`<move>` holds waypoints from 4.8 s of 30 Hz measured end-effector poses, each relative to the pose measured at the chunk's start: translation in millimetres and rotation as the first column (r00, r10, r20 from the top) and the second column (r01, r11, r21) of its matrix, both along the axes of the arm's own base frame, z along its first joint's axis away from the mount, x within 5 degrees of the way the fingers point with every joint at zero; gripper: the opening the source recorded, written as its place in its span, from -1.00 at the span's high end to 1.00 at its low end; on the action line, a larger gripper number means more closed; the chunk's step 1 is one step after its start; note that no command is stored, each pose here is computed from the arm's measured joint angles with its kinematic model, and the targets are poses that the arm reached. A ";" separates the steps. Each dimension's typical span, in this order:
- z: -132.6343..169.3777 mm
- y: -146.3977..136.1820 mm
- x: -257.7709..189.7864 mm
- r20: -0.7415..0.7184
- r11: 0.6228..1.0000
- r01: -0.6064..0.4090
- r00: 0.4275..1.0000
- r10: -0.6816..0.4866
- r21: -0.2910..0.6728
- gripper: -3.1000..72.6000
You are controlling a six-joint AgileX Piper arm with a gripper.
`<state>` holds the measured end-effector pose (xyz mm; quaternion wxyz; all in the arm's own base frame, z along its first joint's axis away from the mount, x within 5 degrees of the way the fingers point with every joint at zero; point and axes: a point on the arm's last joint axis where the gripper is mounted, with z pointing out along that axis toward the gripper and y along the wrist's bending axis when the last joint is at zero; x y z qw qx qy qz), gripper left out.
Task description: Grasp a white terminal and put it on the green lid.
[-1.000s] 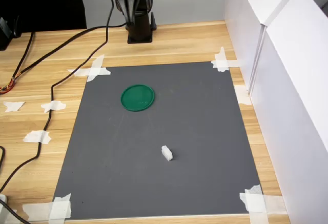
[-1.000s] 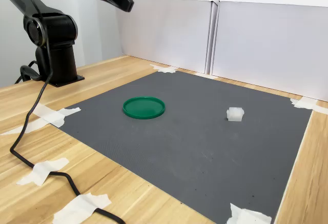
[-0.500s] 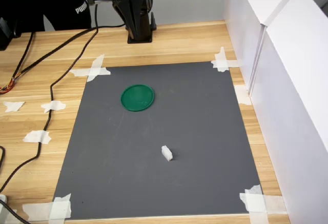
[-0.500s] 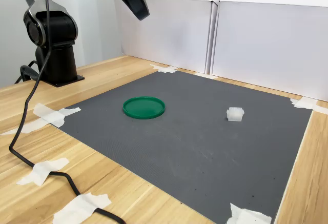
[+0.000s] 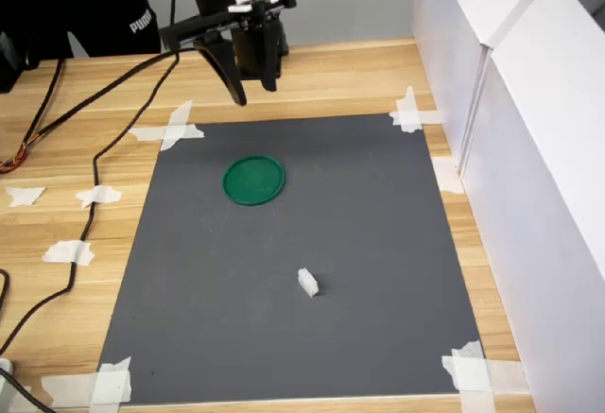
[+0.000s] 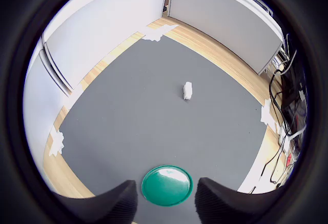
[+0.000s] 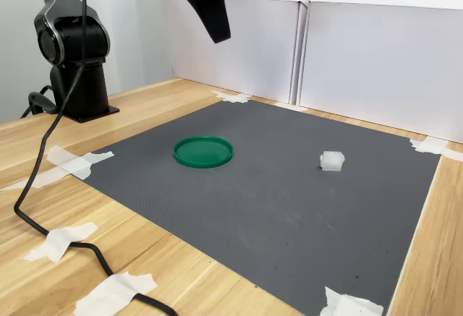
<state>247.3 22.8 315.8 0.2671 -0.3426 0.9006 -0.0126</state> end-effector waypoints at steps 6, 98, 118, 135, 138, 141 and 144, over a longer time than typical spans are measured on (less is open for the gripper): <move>5.0 1.2 26.7 0.004 1.000 -0.003 1.000 0.003 0.000 -0.69; -99.9 53.9 150.2 -0.063 0.997 -0.033 0.997 0.037 0.065 0.70; -32.0 39.0 69.4 -0.038 0.991 -0.130 0.991 0.130 -0.013 0.70; -87.4 -2.7 31.2 -0.211 0.996 -0.054 0.977 0.039 -0.067 0.70; -88.9 -7.5 26.0 -0.208 0.995 -0.061 0.977 0.044 -0.075 0.70; -93.6 -9.1 20.7 -0.217 0.992 -0.085 0.974 0.063 -0.092 0.70; -98.4 -10.5 18.7 -0.217 0.989 -0.097 0.974 0.071 -0.111 0.70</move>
